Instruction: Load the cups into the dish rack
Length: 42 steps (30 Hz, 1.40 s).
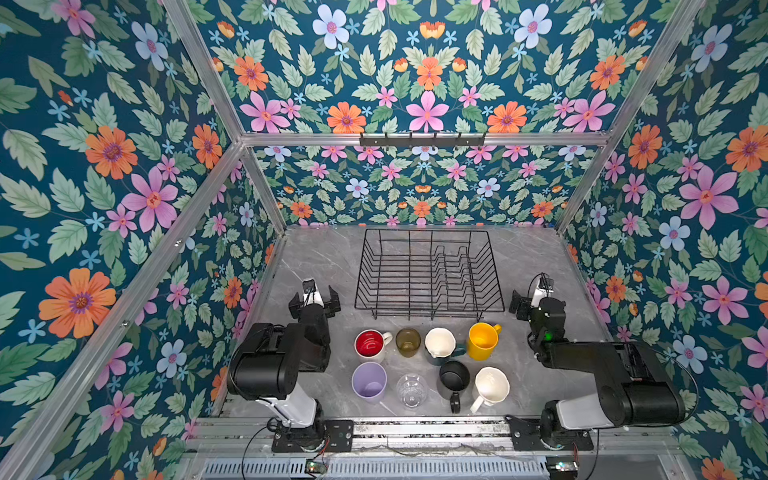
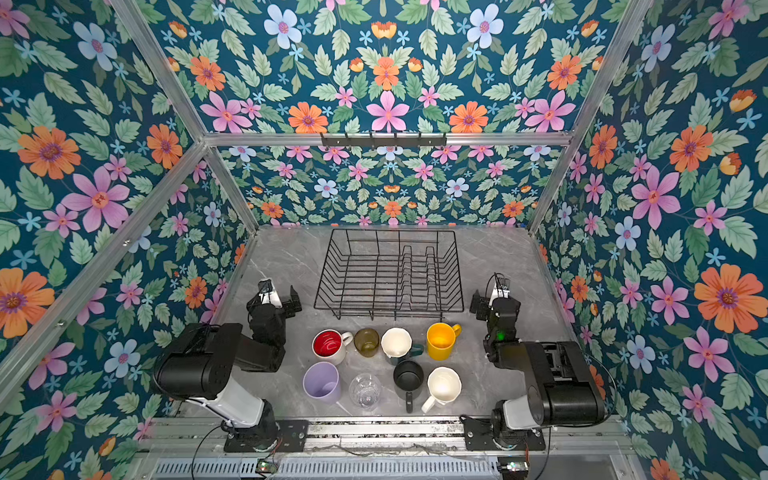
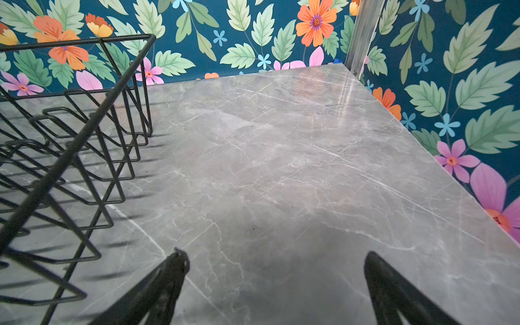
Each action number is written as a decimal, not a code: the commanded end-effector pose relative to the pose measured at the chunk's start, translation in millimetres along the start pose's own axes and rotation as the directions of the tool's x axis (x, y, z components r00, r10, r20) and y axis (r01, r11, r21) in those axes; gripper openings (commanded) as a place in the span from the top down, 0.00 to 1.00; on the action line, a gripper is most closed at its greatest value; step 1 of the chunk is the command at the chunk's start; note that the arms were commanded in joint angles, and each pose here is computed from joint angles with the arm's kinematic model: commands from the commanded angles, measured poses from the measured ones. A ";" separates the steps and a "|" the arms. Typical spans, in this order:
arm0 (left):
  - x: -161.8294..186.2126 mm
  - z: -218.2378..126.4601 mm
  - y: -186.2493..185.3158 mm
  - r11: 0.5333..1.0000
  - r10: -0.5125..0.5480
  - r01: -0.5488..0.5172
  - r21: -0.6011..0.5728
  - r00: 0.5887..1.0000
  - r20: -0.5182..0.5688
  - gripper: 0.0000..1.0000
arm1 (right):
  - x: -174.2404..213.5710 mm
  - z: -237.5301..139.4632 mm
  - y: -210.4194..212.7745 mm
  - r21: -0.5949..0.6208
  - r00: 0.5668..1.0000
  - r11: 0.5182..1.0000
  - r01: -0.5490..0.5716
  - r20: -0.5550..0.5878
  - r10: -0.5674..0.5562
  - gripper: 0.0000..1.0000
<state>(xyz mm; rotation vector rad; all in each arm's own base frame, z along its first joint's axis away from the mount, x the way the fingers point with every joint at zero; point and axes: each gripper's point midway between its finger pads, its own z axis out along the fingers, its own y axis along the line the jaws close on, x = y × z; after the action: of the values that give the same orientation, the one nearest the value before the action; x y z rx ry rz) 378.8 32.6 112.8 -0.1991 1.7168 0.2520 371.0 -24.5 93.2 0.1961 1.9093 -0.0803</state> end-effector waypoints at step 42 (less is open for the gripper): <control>-48.8 -47.7 37.2 0.971 -0.090 0.123 -0.204 0.982 0.166 0.00 | -55.6 -39.0 -11.5 0.112 0.968 0.970 -0.214 -0.111 0.227 0.01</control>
<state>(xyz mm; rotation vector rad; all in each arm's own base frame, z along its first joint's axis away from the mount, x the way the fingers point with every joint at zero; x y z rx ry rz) 342.0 31.2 150.5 -0.2607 1.5787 0.2825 374.1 -37.0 190.8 0.3603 1.8000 -0.0586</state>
